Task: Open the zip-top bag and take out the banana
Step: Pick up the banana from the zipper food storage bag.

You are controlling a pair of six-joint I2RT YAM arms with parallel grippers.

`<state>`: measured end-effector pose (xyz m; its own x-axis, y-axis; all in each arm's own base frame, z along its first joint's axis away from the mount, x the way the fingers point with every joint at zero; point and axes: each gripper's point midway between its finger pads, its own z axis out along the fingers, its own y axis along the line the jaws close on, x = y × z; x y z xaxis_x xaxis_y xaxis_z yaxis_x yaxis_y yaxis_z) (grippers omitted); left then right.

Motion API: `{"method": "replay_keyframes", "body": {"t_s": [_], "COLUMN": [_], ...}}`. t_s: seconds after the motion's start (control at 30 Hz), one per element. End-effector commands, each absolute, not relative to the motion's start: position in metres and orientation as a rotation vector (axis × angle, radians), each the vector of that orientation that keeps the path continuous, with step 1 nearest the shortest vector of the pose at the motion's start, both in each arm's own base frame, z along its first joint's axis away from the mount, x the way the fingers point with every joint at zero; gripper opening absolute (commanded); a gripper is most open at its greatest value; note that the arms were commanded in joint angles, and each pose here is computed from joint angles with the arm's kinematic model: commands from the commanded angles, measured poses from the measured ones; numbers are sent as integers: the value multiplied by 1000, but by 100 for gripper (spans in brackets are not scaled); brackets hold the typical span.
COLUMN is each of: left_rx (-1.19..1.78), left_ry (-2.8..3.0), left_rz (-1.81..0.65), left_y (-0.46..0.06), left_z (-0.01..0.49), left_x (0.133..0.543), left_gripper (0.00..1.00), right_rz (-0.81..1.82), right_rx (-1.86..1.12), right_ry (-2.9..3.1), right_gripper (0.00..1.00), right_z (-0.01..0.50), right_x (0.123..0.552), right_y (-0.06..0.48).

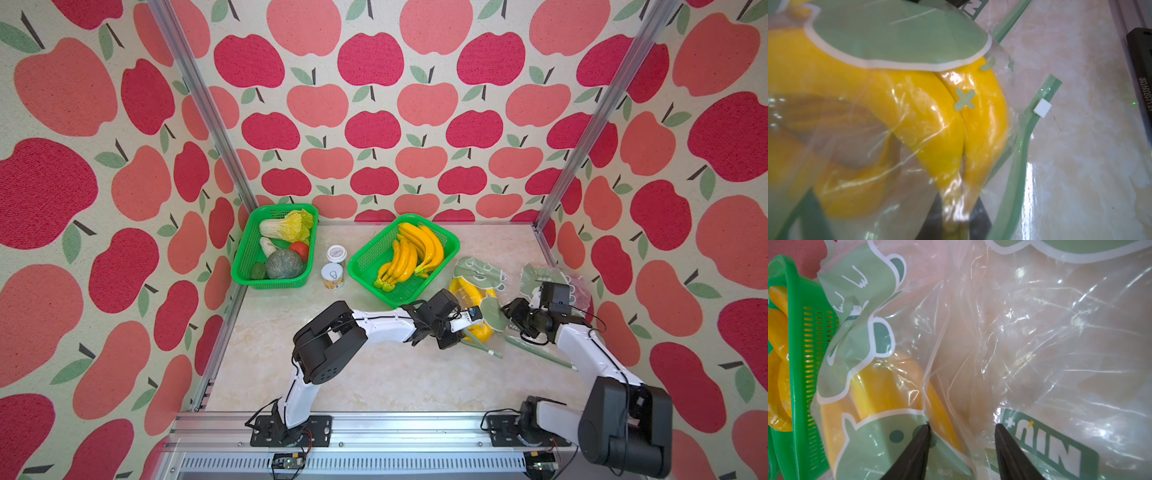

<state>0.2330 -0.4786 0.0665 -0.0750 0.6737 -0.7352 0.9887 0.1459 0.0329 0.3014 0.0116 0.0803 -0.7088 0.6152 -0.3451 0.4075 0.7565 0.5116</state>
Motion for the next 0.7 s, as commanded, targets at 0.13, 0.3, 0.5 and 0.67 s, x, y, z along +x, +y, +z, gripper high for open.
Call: {"method": "replay_keyframes", "body": {"t_s": [0.13,0.3,0.5,0.67], "left_rx": [1671,1685,1678,1679], "left_ry": [1754,1741,1738,1735], "left_rz": [-681,-684,-686,-684], "left_y": [-470,-465,-463,-462], "left_z": [75,72,74,75], "left_x": [203,195,192,190], "left_gripper": [15,14,14,14], "right_rz": [723,776,709,707], "right_rx": [780,780,819,767], "right_ry": [2277,2229,2309,2343], "right_gripper": [60,69,68,44], "right_z": [121,127,101,98], "right_x": [335,363,373,378], "right_y": [-5,-10,-8,7]}}
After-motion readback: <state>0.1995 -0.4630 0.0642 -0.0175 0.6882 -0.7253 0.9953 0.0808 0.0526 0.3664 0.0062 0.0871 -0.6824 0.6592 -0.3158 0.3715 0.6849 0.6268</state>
